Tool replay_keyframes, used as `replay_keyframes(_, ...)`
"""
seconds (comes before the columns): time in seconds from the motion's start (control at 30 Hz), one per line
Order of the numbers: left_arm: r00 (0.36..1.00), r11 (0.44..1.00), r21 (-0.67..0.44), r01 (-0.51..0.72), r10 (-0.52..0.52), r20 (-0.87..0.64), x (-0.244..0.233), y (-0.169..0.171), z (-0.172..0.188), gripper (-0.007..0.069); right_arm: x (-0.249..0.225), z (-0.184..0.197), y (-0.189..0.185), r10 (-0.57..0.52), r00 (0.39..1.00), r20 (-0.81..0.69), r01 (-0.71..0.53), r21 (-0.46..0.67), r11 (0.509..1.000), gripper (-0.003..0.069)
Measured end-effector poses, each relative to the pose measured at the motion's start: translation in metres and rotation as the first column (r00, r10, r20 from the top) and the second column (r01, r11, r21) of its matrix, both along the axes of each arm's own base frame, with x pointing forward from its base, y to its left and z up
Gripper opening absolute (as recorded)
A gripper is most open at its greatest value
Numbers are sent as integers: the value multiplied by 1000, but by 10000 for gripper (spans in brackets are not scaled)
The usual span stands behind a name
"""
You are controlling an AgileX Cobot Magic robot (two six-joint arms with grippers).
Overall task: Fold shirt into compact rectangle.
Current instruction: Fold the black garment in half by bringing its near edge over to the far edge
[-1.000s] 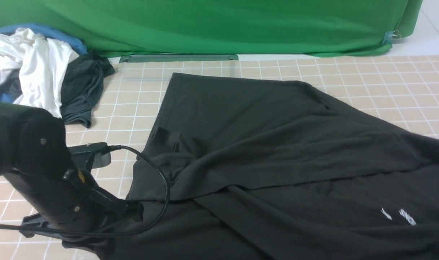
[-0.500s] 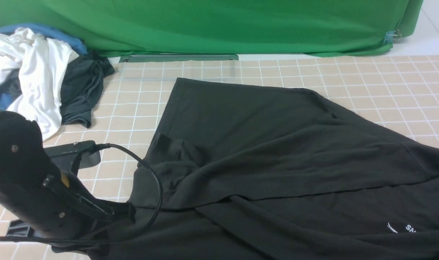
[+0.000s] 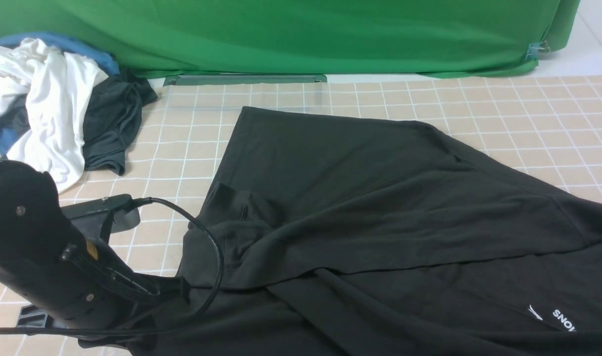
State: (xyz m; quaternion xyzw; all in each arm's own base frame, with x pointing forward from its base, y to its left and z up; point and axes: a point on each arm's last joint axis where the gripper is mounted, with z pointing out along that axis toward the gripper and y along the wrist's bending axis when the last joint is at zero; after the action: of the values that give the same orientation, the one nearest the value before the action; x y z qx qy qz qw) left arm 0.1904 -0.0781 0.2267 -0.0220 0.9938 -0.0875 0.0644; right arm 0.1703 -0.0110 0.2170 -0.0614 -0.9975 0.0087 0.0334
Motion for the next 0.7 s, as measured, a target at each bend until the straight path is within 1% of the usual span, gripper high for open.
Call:
replay_keyframes(0.03, 1000, 1000, 0, 0, 0, -1, 0, 0, 0, 15, -4, -1, 10, 78, 997, 0, -78, -2, 997, 483)
replay_keyframes(0.07, 1000, 1000, 0, 0, 0, -1, 0, 0, 0, 15, -7, -2, 15, 127, 992, -4, -127, -4, 992, 479)
replay_keyframes(0.1, 1000, 1000, 0, 0, 0, 0, 0, 0, 0, 15, -12, -4, 25, 209, 978, -15, -209, -8, 978, 479)
replay_keyframes(0.13, 1000, 1000, 0, 0, 0, 0, 0, 0, 0, 15, -18, -9, 34, 307, 951, -29, -307, -15, 951, 478)
replay_keyframes(0.17, 1000, 1000, 0, 1, -1, 0, 0, 0, 0, 15, -21, -12, 41, 373, 927, -36, -374, -18, 927, 478)
replay_keyframes(0.2, 1000, 1000, 0, 1, -1, 0, 0, 0, 0, 15, -25, -17, 49, 451, 892, -36, -452, -20, 892, 478)
replay_keyframes(0.23, 1000, 1000, 0, 1, -1, 0, 0, 0, 0, 15, -27, -20, 54, 506, 862, -31, -507, -24, 862, 478)
replay_keyframes(0.27, 1000, 1000, 0, 1, -1, 0, 0, 0, 0, 15, -30, -23, 61, 577, 817, -20, -577, -27, 816, 478)
replay_keyframes(0.3, 1000, 1000, 0, 1, -1, 0, 0, 0, 0, 15, -33, -26, 69, 650, 760, -10, -650, -34, 759, 478)
replay_keyframes(0.33, 1000, 1000, 0, 1, -1, 0, 0, 0, 0, 15, -33, -26, 73, 686, 727, 6, -685, -44, 727, 478)
replay_keyframes(0.37, 1000, 1000, 0, 1, -1, 0, 0, 0, 0, 15, -34, -28, 79, 738, 675, 24, -735, -66, 675, 478)
replay_keyframes(0.43, 1000, 1000, 0, 1, -1, 1, 0, 0, 0, 15, -34, -28, 87, 801, 596, 56, -794, -106, 598, 478)
replay_keyframes(0.5, 1000, 1000, 0, 1, -1, 1, 0, 0, 0, 15, -33, -30, 93, 834, 548, 68, -824, -126, 552, 478)
replay_keyframes(0.57, 1000, 1000, 1, 6, -6, 2, 0, 0, 0, 15, -32, -34, 95, 843, 536, 49, -834, -124, 537, 478)
replay_keyframes(0.7, 1000, 1000, 1, 8, -8, 2, 0, 0, 0, 15, -28, -45, 98, 847, 532, -2, -842, -107, 529, 476)
